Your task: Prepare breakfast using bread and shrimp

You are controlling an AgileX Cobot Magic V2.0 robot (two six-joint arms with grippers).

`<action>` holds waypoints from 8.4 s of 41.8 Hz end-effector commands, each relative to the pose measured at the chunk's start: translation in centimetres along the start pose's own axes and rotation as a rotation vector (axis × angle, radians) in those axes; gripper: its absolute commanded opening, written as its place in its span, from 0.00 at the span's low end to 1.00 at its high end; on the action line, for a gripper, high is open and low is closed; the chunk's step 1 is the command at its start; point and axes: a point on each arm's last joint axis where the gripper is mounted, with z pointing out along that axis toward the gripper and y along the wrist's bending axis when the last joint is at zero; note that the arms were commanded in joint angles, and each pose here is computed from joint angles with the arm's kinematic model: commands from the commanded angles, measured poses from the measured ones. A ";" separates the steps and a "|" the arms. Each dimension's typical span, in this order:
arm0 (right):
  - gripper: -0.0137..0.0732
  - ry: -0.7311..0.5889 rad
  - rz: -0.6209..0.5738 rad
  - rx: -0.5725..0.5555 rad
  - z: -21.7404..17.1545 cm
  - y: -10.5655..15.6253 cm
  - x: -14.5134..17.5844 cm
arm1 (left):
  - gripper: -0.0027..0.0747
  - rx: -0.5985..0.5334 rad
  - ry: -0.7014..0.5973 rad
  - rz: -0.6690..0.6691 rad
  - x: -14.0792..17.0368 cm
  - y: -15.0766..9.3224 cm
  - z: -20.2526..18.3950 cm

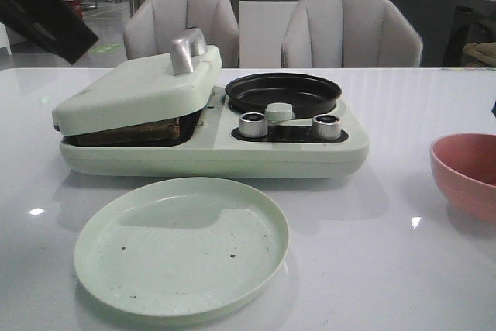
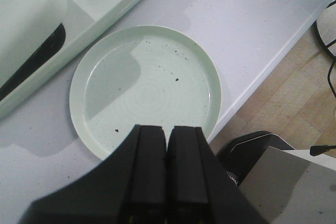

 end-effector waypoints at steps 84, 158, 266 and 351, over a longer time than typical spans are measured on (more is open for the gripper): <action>0.22 -1.141 -0.779 0.803 -18.6 26.3 -9.6 | 0.16 -0.008 -0.103 -0.008 -1.1 -0.2 -1.1; 0.22 -0.633 -0.570 0.834 -16.4 24.2 -10.6 | 0.16 -0.008 -0.103 -0.008 -1.1 -0.2 -1.1; 0.58 -0.527 -0.218 -0.184 -20.6 6.7 7.9 | 0.16 -0.009 -0.104 -0.008 -1.1 -0.1 -1.1; 0.21 -0.577 -0.218 -0.180 -21.9 3.7 17.8 | 0.16 -0.365 -0.132 0.043 -1.2 4.1 -2.2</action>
